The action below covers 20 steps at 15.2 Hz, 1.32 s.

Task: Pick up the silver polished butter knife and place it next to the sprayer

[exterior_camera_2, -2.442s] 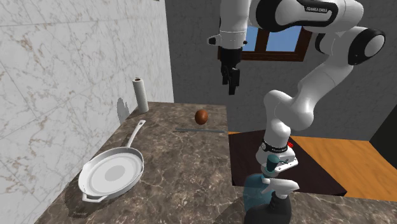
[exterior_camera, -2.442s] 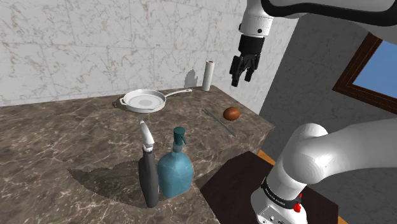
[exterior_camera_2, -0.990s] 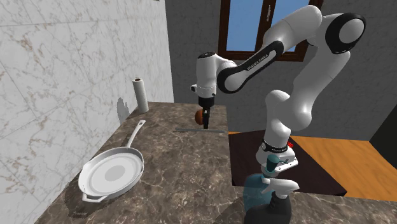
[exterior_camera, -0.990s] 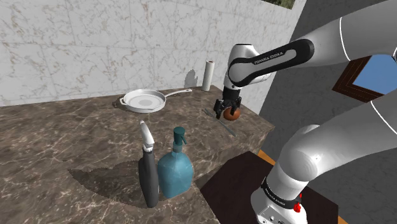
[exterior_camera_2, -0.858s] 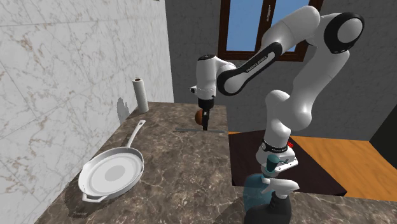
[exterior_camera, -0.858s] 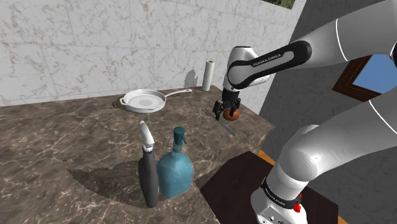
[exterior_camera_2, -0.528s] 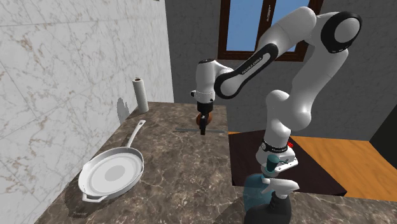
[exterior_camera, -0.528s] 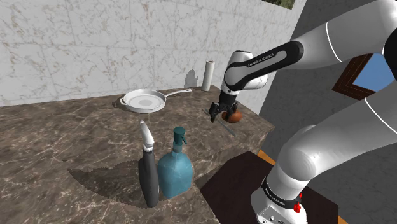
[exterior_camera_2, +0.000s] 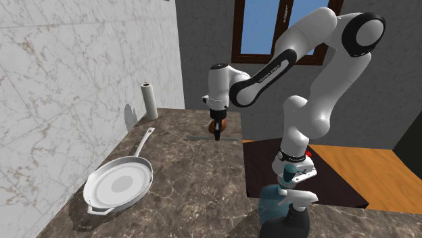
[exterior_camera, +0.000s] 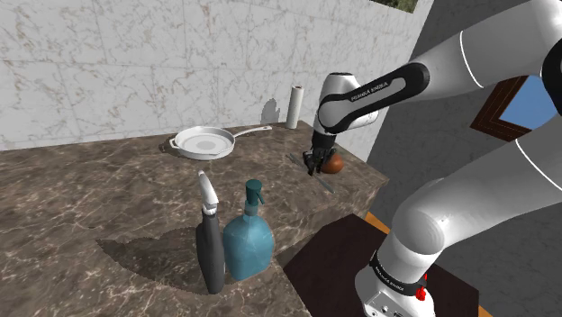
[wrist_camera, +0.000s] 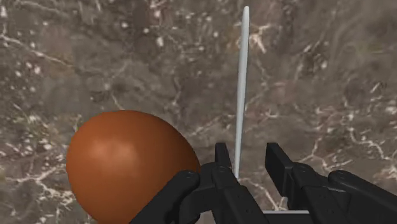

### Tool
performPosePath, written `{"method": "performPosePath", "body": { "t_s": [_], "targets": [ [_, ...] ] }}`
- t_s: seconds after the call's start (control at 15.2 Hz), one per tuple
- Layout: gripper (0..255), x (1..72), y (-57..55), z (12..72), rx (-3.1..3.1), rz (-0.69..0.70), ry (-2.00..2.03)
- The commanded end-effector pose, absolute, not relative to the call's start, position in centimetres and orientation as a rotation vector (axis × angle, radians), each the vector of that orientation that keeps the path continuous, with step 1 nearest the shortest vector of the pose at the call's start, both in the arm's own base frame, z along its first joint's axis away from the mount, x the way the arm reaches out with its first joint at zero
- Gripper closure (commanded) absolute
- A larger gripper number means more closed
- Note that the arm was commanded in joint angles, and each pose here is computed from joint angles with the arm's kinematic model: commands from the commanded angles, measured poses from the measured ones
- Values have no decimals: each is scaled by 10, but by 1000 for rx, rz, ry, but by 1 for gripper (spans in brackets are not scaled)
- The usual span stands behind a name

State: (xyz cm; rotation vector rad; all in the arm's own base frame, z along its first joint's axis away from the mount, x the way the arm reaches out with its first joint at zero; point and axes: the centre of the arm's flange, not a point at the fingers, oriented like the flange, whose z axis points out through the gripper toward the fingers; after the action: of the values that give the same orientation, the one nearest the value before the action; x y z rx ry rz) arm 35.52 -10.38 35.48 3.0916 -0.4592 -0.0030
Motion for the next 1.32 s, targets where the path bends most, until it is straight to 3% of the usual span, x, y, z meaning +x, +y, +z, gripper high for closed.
{"method": "performPosePath", "body": {
  "t_s": [0.0, 0.46, 1.25],
  "targets": [
    [255, 351, -104, 348, 3092, -35, -469],
    [255, 351, -106, 347, 3092, -34, -469],
    [255, 351, -106, 410, 3092, -34, -469]
  ]
}}
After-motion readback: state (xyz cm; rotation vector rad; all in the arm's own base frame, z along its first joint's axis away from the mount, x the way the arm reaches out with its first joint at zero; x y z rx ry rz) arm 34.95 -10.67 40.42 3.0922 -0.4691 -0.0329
